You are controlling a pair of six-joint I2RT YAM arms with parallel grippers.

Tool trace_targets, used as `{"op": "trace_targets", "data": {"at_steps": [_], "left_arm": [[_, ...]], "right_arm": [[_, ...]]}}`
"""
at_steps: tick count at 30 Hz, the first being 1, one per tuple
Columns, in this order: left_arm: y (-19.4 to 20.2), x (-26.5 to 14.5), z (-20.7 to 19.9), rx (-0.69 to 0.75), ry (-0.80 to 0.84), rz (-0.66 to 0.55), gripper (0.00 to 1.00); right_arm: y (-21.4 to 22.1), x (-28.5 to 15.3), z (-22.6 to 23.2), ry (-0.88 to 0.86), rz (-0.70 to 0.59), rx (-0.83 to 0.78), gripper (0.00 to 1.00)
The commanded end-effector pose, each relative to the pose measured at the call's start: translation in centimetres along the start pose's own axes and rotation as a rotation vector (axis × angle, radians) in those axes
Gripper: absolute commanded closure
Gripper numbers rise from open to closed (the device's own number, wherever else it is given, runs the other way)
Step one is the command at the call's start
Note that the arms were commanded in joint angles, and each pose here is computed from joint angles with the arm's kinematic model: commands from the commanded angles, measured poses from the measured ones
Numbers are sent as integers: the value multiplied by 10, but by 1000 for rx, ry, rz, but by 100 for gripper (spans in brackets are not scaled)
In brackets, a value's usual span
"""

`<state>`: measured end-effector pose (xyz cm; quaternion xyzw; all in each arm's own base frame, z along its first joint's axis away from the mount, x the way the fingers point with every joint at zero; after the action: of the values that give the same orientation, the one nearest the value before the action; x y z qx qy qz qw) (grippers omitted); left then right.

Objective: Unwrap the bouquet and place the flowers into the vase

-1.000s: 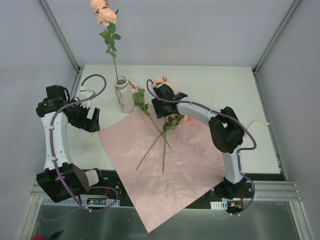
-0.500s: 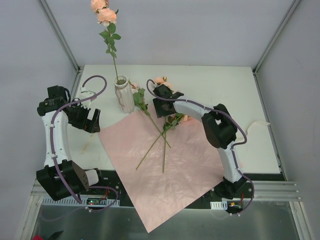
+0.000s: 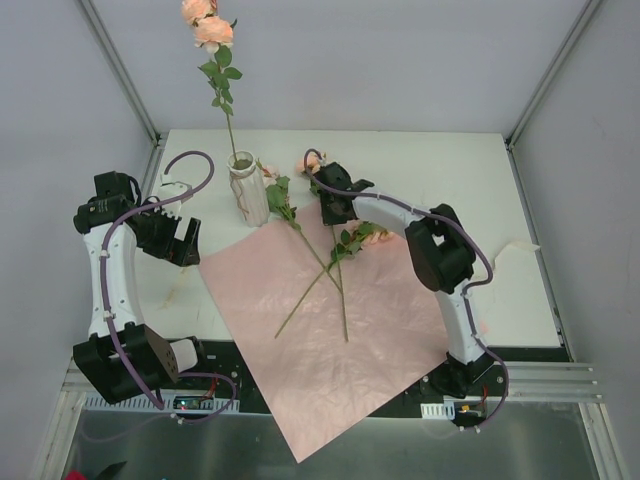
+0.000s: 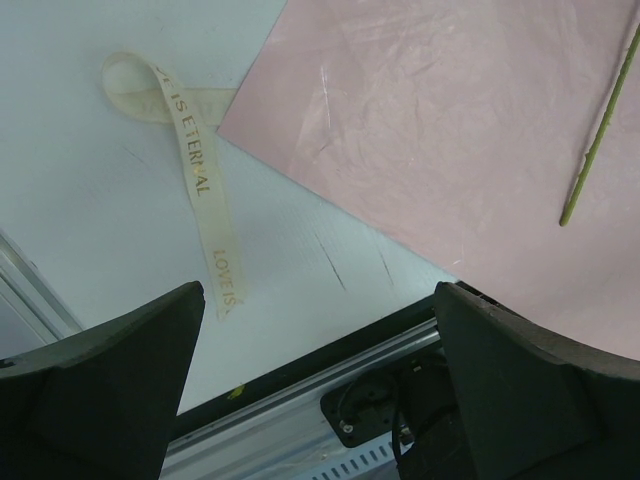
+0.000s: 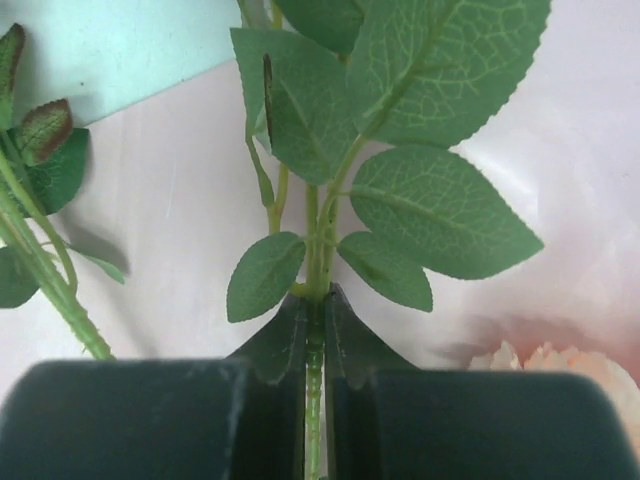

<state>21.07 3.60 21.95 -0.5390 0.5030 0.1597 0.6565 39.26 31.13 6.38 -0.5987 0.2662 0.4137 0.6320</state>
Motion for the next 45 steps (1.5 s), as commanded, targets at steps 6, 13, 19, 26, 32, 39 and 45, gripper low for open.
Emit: {"op": "trace_targets", "data": {"at_steps": [6, 13, 19, 26, 32, 39, 45], "left_arm": [[-3, -13, -4, 18, -19, -22, 1], [-9, -17, -5, -6, -18, -48, 1], [-17, -21, -6, -32, -12, -85, 1], [-23, -23, -3, -60, 5, -118, 1], [-24, -25, -4, -31, 35, -128, 1], [-22, -24, 1, -21, 37, -103, 1], [-24, -22, 6, -27, 48, -99, 1]], "right_arm": [[-98, -151, 26, -247, -392, 185, 99], [-146, -279, 36, -512, -782, 263, 99], [-168, -413, 79, -849, -1324, 23, 99], [-194, -479, 130, -963, -1688, -232, 99], [-227, -503, 145, -981, -1811, -254, 99], [-251, -496, 149, -1007, -1856, -183, 100], [-265, -464, 155, -999, -1824, -144, 99]]}}
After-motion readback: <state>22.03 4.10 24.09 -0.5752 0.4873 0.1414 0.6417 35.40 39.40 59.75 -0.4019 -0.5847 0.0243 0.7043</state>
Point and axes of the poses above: each gripper's point midway between its finger pads, its own x axis out along the fingers, its own z axis along the line the jaws close on, y = z × x, the point moved 4 cm from there along -x, back along the fingers, and after that the axes turned 6 degrees about x, right-handed, at the moved point
